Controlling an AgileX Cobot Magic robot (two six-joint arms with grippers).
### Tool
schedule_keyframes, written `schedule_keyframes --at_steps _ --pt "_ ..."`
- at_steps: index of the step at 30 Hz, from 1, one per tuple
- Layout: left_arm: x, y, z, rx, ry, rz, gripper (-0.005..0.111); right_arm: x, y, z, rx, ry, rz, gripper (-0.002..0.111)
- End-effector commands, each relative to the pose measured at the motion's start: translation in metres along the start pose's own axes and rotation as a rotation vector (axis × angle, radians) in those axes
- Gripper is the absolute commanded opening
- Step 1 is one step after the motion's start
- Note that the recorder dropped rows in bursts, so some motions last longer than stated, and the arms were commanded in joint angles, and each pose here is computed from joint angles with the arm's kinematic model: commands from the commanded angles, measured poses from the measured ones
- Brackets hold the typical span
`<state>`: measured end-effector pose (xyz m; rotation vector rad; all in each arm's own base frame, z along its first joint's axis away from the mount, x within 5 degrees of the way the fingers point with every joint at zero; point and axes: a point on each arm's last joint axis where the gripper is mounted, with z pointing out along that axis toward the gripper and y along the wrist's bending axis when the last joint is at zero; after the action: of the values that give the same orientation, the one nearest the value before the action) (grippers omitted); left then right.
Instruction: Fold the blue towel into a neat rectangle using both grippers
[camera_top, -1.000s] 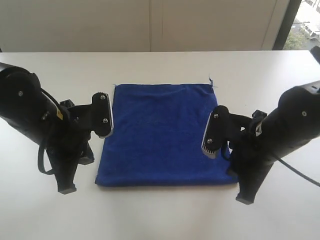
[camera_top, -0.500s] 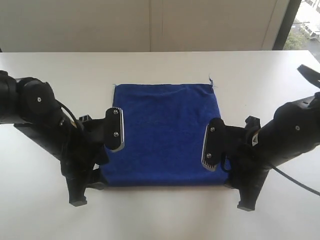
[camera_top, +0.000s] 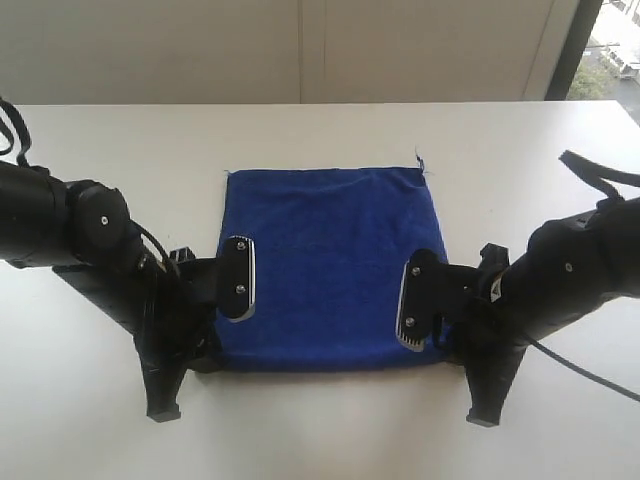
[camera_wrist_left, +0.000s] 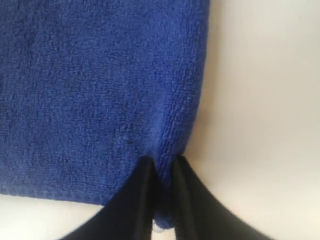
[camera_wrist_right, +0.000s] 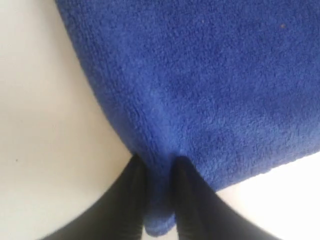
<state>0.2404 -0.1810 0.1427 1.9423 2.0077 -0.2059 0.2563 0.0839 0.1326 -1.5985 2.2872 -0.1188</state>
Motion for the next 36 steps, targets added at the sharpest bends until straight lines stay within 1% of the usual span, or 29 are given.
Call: schedule_keyframes --at_steps 1,5,7,11,13,15,17,22,24,27,30,32,36 --pt "0.002 -0.004 0.002 0.025 0.020 0.025 0.000 0.002 0.002 -0.004 -0.015 0.025 -0.057 0.000" --pt "-0.004 -0.004 -0.016 0.006 -0.008 -0.012 0.000 0.003 0.004 -0.024 -0.017 0.028 -0.065 0.000" --pt "-0.005 -0.008 -0.027 0.019 -0.018 -0.028 0.000 0.004 0.006 -0.036 -0.028 0.032 -0.066 0.000" --pt "-0.009 -0.021 -0.051 0.079 -0.036 -0.016 0.000 0.001 0.016 -0.060 -0.044 0.024 -0.083 0.000" --pt "-0.010 -0.025 -0.062 0.084 -0.055 -0.016 0.000 -0.001 0.021 -0.069 -0.044 0.017 -0.077 0.000" --pt "-0.012 -0.026 -0.070 0.068 -0.070 -0.009 0.000 -0.002 0.022 -0.077 -0.027 -0.001 -0.083 0.000" --pt "-0.014 -0.024 -0.077 0.011 -0.099 -0.016 0.000 -0.003 0.020 -0.084 0.016 -0.026 -0.083 0.000" --pt "-0.022 -0.004 -0.090 -0.246 -0.208 -0.078 0.000 -0.010 0.004 -0.091 0.200 -0.112 -0.014 0.000" --pt "-0.024 0.003 -0.092 -0.319 -0.238 -0.102 0.000 -0.014 -0.002 -0.094 0.274 -0.160 0.003 0.000" --pt "-0.025 0.011 -0.092 -0.388 -0.262 -0.120 0.000 -0.019 -0.010 -0.097 0.356 -0.211 -0.006 0.000" --pt "-0.028 0.021 -0.090 -0.459 -0.288 -0.140 0.000 -0.023 -0.021 -0.097 0.381 -0.209 0.018 0.000" --pt "-0.029 0.029 -0.091 -0.476 -0.293 -0.154 0.000 -0.024 -0.030 -0.095 0.389 -0.205 0.047 0.000" --pt "-0.028 0.055 -0.094 -0.521 -0.298 -0.202 0.000 -0.029 -0.055 -0.088 0.408 -0.199 0.083 0.000"
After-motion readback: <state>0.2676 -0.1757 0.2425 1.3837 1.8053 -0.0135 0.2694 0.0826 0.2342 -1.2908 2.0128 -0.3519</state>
